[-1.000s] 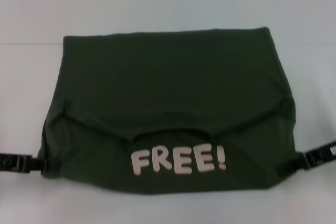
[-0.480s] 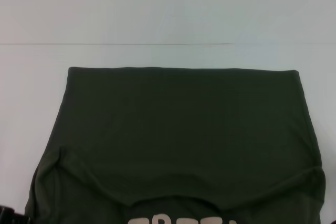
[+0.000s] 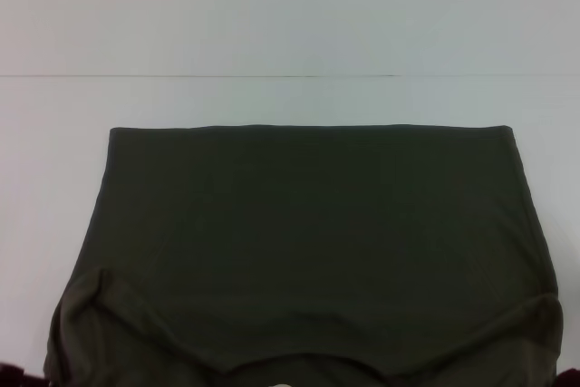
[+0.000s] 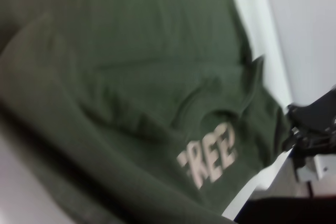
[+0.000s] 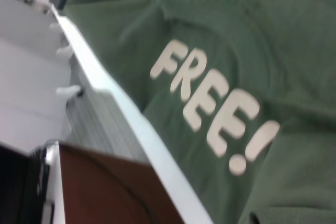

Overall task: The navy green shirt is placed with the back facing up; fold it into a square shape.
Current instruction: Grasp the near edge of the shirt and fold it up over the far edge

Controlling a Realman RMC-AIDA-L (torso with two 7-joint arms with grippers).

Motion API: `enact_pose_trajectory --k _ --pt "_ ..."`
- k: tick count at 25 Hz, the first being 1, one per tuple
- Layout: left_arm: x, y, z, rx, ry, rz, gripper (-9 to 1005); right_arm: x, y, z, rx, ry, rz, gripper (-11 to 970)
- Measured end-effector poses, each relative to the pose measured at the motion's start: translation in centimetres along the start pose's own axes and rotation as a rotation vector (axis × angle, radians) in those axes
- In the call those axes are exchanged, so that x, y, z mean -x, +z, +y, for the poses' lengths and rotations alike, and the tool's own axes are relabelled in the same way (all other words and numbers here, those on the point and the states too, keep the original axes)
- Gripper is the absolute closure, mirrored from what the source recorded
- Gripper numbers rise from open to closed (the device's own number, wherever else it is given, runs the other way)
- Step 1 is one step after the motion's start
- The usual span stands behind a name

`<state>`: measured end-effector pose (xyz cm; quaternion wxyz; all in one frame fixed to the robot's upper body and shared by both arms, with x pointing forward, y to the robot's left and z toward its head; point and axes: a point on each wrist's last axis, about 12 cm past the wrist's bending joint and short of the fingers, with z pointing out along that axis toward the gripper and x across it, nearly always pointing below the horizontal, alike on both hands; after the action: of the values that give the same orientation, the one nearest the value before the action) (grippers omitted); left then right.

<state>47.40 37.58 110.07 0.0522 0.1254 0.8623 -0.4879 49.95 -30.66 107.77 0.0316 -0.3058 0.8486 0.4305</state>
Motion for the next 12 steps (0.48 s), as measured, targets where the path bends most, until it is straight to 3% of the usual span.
enact_pose_trajectory --k 7,12 --pt "2.1 -0.5 -0.5 -0.041 0.007 -0.131 929 0.3 -2.3 -0.9 -0.016 0.129 -0.269 915" --pt "4.4 -1.6 -0.1 0.011 -0.043 -0.31 929 1.0 -4.2 -2.2 -0.057 0.225 -0.512 915"
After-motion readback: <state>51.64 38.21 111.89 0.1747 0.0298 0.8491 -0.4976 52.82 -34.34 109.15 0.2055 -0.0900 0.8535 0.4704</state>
